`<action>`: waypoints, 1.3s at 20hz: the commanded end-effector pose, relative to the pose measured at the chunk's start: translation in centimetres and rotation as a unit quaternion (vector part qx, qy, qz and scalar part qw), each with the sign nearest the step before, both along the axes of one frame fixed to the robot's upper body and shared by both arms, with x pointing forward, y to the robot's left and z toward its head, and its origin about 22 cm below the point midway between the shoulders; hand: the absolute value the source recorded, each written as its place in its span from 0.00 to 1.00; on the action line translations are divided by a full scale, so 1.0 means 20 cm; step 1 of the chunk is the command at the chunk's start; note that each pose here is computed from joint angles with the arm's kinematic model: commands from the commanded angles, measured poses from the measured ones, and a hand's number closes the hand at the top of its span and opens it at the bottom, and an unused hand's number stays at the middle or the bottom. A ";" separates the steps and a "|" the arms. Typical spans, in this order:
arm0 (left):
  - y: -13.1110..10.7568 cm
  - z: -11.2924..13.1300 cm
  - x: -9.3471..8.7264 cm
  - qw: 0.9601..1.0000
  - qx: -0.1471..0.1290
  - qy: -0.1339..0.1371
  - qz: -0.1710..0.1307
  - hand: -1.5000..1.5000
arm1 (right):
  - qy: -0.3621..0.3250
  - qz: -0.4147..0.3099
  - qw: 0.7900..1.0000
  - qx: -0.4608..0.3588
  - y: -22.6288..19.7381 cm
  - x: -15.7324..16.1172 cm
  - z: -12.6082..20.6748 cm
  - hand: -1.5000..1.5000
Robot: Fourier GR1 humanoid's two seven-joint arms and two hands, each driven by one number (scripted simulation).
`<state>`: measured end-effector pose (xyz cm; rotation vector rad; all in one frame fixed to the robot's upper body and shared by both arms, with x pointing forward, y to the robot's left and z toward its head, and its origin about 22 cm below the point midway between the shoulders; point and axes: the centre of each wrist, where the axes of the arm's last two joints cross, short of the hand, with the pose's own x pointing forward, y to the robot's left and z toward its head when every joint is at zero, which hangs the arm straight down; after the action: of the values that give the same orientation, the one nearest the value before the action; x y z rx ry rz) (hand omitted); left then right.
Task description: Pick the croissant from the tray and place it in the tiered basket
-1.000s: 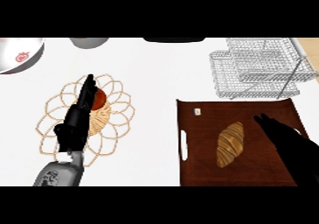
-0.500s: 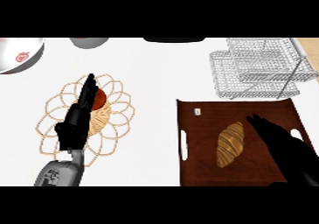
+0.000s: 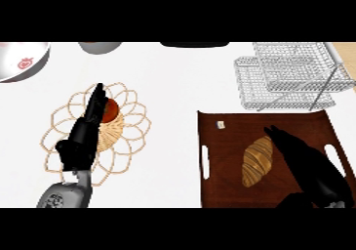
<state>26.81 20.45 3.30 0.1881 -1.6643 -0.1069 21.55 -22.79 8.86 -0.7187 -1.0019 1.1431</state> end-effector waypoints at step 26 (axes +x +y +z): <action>0.00 0.03 0.01 1.000 0.002 -0.002 0.011 0.50 | 0.001 -0.013 0.999 0.039 0.12 0.05 -0.30 0.00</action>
<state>27.47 20.37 3.54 0.1970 -1.6675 -0.1023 23.76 -21.39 3.65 -0.6741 -1.0141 1.1002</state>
